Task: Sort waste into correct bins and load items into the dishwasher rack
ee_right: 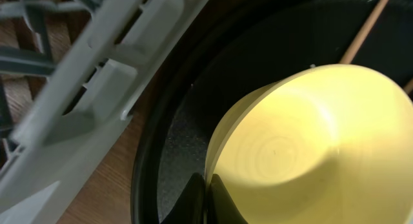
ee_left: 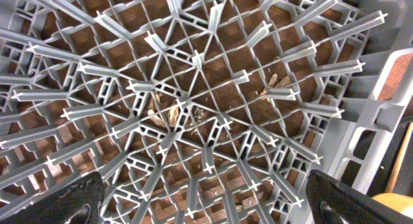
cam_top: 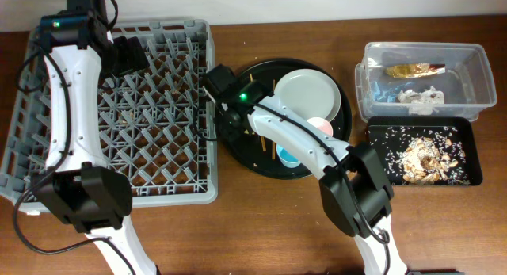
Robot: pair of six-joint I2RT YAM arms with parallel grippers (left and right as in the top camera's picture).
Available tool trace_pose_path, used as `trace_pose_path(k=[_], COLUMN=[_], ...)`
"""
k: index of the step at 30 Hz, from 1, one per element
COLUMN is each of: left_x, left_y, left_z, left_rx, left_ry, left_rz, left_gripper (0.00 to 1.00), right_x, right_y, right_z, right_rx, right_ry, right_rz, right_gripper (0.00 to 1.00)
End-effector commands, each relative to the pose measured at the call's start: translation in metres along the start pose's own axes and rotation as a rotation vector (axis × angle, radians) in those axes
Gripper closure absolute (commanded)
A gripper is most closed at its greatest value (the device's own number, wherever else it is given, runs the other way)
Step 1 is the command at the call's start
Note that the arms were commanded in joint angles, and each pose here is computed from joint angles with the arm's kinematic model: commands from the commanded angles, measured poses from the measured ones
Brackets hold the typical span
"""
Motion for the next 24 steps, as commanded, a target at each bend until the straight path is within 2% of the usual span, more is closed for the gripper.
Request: trace_pose_path(k=[1, 2, 3, 6, 8, 10, 11, 13, 14, 15, 16, 19, 22, 24], left_x=[-0.011, -0.011, -0.011, -0.011, -0.011, -0.011, -0.011, -0.011, -0.011, -0.011, -0.012, -0.012, -0.013, -0.016], left_y=[0.000, 0.000, 0.000, 0.000, 0.000, 0.000, 0.000, 0.000, 0.000, 0.000, -0.004, -0.008, -0.024, -0.038], left_z=[0.004, 0.004, 0.004, 0.004, 0.004, 0.004, 0.004, 0.004, 0.004, 0.005, 0.012, 0.019, -0.005, -0.023], left_rx=[-0.009, -0.009, -0.009, -0.009, -0.009, -0.009, -0.009, -0.009, -0.009, -0.009, -0.013, -0.017, -0.004, 0.025], left_ry=[-0.032, -0.032, -0.033, -0.032, -0.032, -0.032, -0.032, -0.032, -0.032, -0.033, -0.070, -0.104, 0.038, 0.118], left_rz=[-0.010, -0.010, -0.010, -0.010, -0.010, -0.010, -0.010, -0.010, -0.010, -0.011, -0.028, -0.049, -0.180, -0.232], left_gripper=[0.01, 0.01, 0.01, 0.01, 0.01, 0.01, 0.01, 0.01, 0.01, 0.01, 0.01, 0.01, 0.01, 0.20], right_x=[0.003, 0.004, 0.003, -0.008, -0.041, -0.106, -0.141, -0.201, -0.221, -0.234, -0.248, -0.294, -0.340, -0.346], right_y=[0.009, 0.009, 0.010, 0.008, -0.002, -0.027, -0.046, -0.081, -0.098, -0.112, -0.121, -0.158, -0.174, -0.175], right_z=[0.004, 0.003, 0.001, 0.000, 0.013, 0.027, 0.024, -0.007, -0.027, -0.037, -0.044, -0.074, -0.125, -0.169], right_rx=[-0.018, -0.018, -0.019, 0.001, 0.068, 0.199, 0.273, 0.384, 0.433, 0.464, 0.500, 0.603, 0.680, 0.768], right_ry=[-0.008, -0.005, 0.006, 0.019, -0.019, -0.093, -0.108, -0.071, -0.045, -0.057, -0.094, -0.207, -0.259, -0.201], right_rz=[0.036, 0.036, 0.038, 0.047, 0.063, 0.077, 0.066, 0.060, 0.046, 0.046, 0.088, 0.070, -0.038, -0.101], right_gripper=[0.95, 0.89, 0.71, 0.64, 0.64, 0.62, 0.57, 0.49, 0.39, 0.11, 0.01, 0.01, 0.01, 0.01])
Point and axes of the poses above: each gripper's point midway between its finger pads, its own x axis out along the fingers, its own y axis along the line the jaws close on, z = x × y, the point moved 4 cm from there along -x, back along the fingers, and after that the axes turned 8 degrees about -x, right-handed, at the moved point
